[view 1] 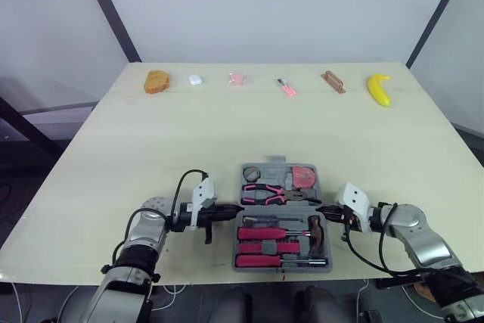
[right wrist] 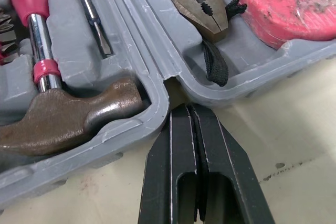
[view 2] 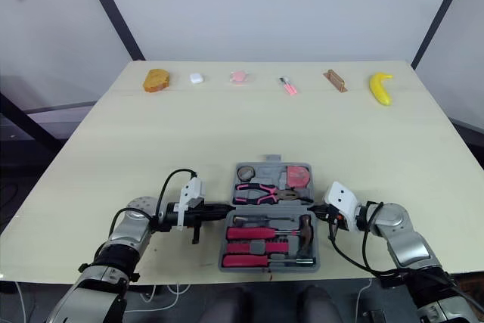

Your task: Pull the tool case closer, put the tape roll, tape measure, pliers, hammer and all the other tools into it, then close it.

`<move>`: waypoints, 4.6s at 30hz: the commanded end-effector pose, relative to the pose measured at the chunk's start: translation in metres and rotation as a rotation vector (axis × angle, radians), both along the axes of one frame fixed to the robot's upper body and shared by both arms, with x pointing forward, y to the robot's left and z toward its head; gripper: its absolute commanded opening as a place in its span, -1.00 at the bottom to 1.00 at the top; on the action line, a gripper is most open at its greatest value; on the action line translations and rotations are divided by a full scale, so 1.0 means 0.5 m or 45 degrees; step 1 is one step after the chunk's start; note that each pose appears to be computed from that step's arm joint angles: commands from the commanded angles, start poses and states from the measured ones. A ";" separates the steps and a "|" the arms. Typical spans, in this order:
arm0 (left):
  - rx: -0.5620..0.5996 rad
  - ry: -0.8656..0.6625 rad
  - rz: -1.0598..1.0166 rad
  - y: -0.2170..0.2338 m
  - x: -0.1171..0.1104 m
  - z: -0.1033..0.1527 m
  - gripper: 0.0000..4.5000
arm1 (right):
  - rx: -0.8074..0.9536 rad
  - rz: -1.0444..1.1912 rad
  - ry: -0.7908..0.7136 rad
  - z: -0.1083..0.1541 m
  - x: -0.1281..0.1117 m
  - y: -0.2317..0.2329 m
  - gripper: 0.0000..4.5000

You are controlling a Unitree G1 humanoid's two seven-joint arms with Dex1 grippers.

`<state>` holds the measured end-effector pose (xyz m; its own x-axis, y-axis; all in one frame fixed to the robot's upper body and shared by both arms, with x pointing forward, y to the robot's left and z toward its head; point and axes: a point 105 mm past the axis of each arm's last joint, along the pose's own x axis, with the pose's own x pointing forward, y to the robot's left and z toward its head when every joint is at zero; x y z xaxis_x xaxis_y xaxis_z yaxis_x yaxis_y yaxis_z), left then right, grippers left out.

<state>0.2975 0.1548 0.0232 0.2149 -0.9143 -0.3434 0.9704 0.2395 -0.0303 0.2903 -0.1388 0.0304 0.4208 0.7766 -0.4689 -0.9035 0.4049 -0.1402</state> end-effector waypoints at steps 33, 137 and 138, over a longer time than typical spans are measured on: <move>-0.002 0.023 -0.035 0.010 -0.026 0.015 -0.94 | 0.053 0.061 -0.036 0.001 -0.013 0.054 -1.00; 0.272 -0.052 -0.215 -0.033 -0.177 -0.018 -1.00 | 0.717 -0.216 1.054 0.085 0.146 0.116 0.99; 0.273 -0.050 -0.217 -0.032 -0.178 -0.018 -1.00 | 0.754 -0.205 1.049 0.089 0.148 0.119 0.99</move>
